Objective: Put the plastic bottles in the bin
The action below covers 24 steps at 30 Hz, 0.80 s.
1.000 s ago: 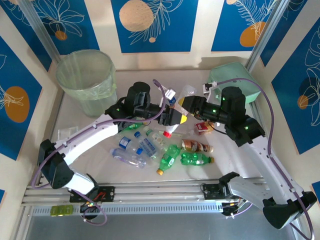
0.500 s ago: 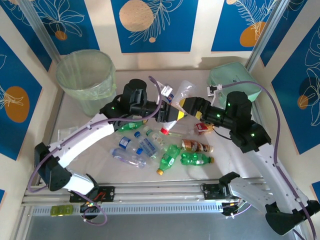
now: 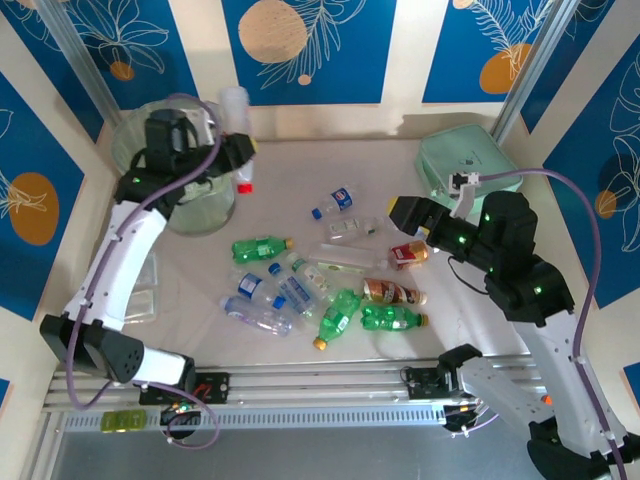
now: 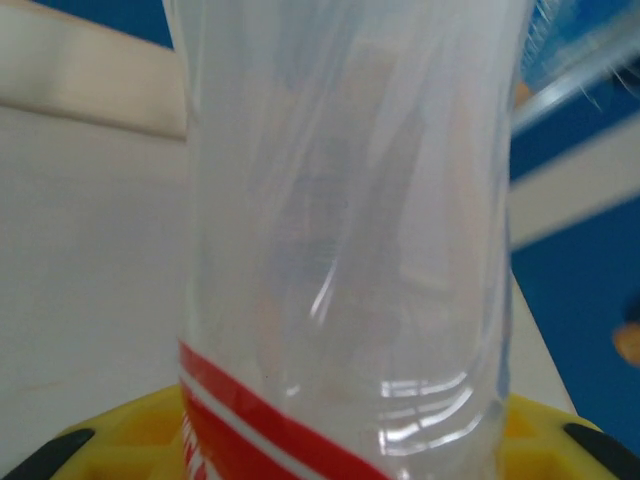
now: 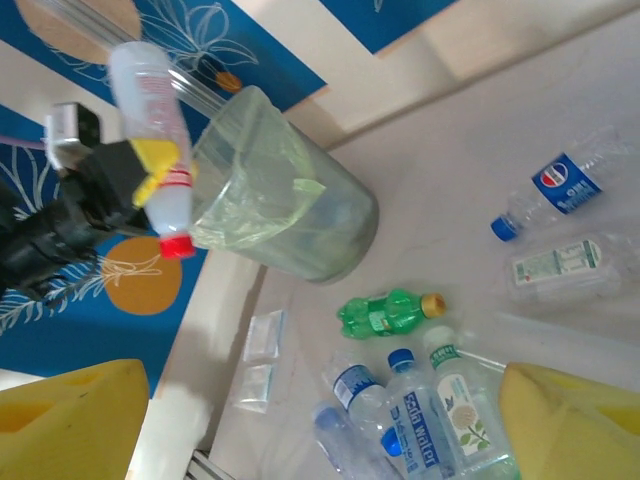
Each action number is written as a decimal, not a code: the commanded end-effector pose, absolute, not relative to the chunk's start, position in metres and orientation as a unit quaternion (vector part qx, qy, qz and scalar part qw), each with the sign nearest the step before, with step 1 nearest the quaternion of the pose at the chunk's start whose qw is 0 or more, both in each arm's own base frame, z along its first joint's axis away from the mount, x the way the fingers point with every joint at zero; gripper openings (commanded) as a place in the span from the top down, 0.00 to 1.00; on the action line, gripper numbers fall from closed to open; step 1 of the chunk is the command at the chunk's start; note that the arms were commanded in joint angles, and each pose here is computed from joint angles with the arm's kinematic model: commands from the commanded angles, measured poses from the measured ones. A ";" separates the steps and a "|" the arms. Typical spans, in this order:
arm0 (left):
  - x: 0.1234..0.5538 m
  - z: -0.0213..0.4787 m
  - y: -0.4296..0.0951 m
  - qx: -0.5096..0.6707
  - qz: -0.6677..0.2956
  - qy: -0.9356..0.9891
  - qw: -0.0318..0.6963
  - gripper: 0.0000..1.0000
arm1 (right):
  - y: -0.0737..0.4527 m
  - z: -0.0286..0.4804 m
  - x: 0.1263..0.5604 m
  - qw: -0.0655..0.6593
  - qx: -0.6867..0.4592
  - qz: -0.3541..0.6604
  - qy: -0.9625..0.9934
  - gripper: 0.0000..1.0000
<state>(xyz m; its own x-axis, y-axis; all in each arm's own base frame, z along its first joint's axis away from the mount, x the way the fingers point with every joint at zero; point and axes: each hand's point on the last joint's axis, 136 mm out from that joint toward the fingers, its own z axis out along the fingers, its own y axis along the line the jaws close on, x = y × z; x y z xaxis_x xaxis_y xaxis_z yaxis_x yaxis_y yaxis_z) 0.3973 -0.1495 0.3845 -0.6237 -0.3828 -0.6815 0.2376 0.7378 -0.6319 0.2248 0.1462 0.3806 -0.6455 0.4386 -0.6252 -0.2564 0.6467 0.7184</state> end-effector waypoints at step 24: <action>0.525 0.305 0.016 -0.334 -0.242 0.815 0.406 0.60 | 0.155 0.335 0.255 0.381 0.067 0.388 0.836 0.10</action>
